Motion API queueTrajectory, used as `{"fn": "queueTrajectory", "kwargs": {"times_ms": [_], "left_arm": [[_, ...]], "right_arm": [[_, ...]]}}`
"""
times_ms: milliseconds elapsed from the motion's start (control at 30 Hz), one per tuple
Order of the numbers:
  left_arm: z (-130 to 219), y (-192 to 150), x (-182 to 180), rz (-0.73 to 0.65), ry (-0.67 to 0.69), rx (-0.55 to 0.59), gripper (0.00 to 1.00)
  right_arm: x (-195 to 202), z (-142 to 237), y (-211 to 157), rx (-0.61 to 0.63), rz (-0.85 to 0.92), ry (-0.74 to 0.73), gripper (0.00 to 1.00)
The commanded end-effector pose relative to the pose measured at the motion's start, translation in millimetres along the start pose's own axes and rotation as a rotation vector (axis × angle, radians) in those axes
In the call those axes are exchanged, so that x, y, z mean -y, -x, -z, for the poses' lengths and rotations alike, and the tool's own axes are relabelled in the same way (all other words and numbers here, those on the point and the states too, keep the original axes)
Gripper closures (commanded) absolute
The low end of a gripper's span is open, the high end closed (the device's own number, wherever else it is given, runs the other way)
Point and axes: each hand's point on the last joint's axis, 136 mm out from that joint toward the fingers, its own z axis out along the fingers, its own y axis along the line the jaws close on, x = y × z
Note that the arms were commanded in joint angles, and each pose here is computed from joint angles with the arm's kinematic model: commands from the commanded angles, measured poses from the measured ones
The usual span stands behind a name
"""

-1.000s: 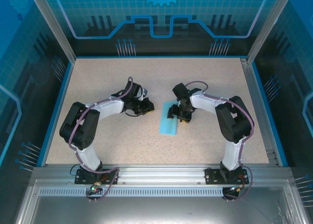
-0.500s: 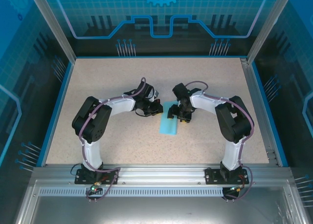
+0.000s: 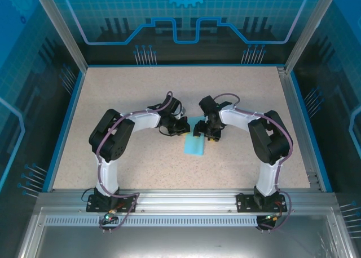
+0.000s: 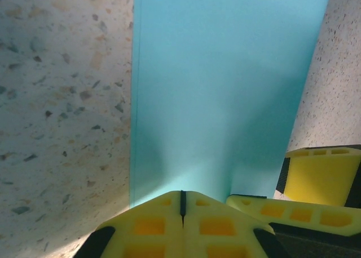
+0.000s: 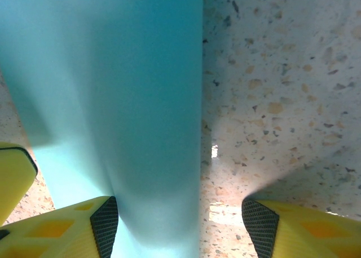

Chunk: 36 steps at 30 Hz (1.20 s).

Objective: Fold a paper plane with a square sheet of paper (pick it up from the middle)
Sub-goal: Hold the square sheet of paper at the center of the table.

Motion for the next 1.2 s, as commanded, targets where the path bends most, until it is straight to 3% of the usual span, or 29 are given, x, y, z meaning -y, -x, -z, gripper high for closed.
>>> {"fn": "queueTrajectory", "kwargs": {"times_ms": [0, 433, 600, 800, 833, 967, 1033, 1100, 1167], "left_arm": [[-8.7, -2.2, -4.1, -0.007, 0.033, -0.023, 1.00], [-20.4, -14.5, -27.7, 0.016, 0.102, -0.064, 1.00], [-21.6, -16.6, -31.1, 0.011, 0.107, -0.067, 1.00], [-22.9, -18.3, -33.8, 0.012, 0.110, -0.071, 1.00], [-23.1, -18.4, -34.4, 0.011, 0.112, -0.072, 1.00], [-24.4, -19.4, -34.9, 0.010, 0.109, -0.076, 1.00], [-24.7, -20.2, -35.6, 0.012, 0.111, -0.079, 1.00], [-24.4, -19.2, -35.5, 0.011, 0.113, -0.076, 1.00], [-24.7, -20.0, -35.8, 0.012, 0.112, -0.079, 1.00]], "right_arm": [[38.9, -26.5, -20.3, -0.073, -0.033, -0.164, 0.33], [23.7, -16.5, -9.9, -0.045, -0.014, -0.112, 0.32], [-0.3, 18.3, 9.9, 0.049, 0.010, 0.015, 0.30], [-30.9, 70.0, 24.1, 0.198, 0.047, 0.296, 0.28], [-33.5, 73.5, 24.3, 0.207, 0.042, 0.340, 0.32], [-59.2, 74.1, 16.2, 0.182, 0.076, 0.565, 0.73], [-65.1, 66.2, 10.3, 0.156, 0.094, 0.591, 0.88], [-61.0, 53.6, 8.2, 0.137, 0.081, 0.574, 0.97], [-55.6, 43.9, 7.9, 0.126, 0.064, 0.568, 1.00]]}}
